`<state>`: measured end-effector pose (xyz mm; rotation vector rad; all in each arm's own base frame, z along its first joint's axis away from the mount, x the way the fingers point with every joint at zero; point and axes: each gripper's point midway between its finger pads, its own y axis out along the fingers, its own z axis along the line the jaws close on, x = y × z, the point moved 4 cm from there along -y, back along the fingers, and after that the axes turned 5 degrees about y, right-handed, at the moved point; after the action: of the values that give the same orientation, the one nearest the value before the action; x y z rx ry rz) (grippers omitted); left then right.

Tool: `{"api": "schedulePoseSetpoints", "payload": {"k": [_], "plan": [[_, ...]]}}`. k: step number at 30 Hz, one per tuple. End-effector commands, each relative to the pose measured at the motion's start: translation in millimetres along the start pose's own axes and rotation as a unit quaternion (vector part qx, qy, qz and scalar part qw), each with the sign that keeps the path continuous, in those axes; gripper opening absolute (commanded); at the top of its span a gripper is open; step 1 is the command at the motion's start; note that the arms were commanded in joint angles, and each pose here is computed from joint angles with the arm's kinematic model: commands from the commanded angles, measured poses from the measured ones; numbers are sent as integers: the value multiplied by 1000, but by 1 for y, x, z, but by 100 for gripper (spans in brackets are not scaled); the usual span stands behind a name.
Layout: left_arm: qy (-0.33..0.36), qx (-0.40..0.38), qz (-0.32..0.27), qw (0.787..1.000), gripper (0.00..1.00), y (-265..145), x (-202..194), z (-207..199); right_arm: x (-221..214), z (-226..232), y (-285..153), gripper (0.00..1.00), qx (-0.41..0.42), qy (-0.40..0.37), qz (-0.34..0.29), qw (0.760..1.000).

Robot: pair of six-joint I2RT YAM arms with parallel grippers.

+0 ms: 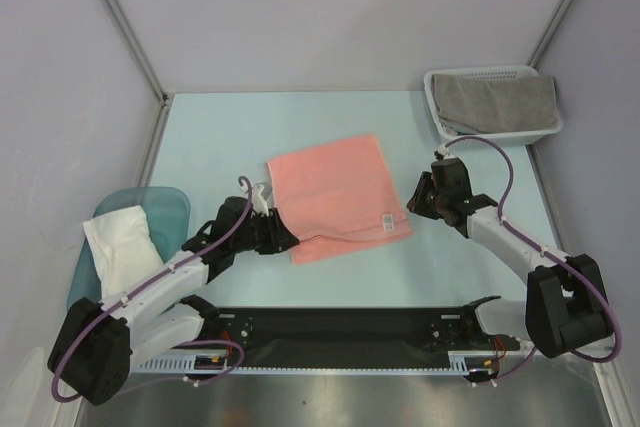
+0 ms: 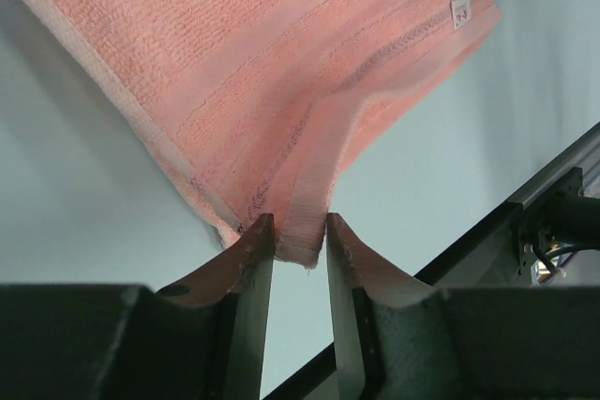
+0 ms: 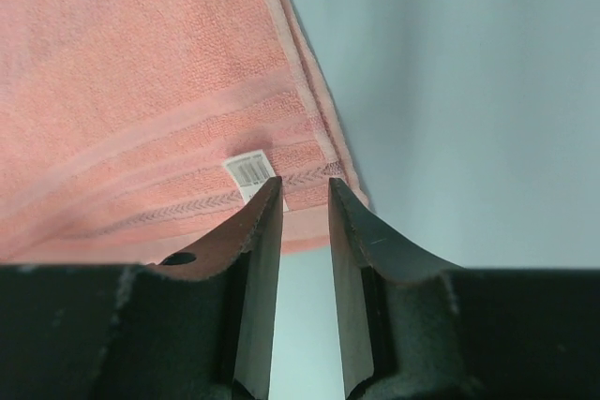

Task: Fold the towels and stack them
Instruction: Fold the towel

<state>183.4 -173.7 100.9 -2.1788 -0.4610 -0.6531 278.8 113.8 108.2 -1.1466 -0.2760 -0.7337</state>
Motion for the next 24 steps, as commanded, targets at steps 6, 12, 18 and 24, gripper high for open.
{"api": "schedulePoseSetpoints", "payload": {"k": [6, 12, 18, 24], "plan": [[3, -31, 0, 1000, 36, -5, 4, -14, 6, 2, -5, 33, -2, 6, -17, 1000], [-1, -46, -5, 999, 37, -9, 13, -25, 21, 8, 1, 35, 5, 4, -25, 1000], [-2, -8, -15, 1000, 42, -20, 17, -19, 43, 24, 10, 38, 32, 4, -35, 999], [-80, 171, -105, 976, 46, -13, 90, 15, 100, 69, 43, 41, 92, -46, -51, 993]]}}
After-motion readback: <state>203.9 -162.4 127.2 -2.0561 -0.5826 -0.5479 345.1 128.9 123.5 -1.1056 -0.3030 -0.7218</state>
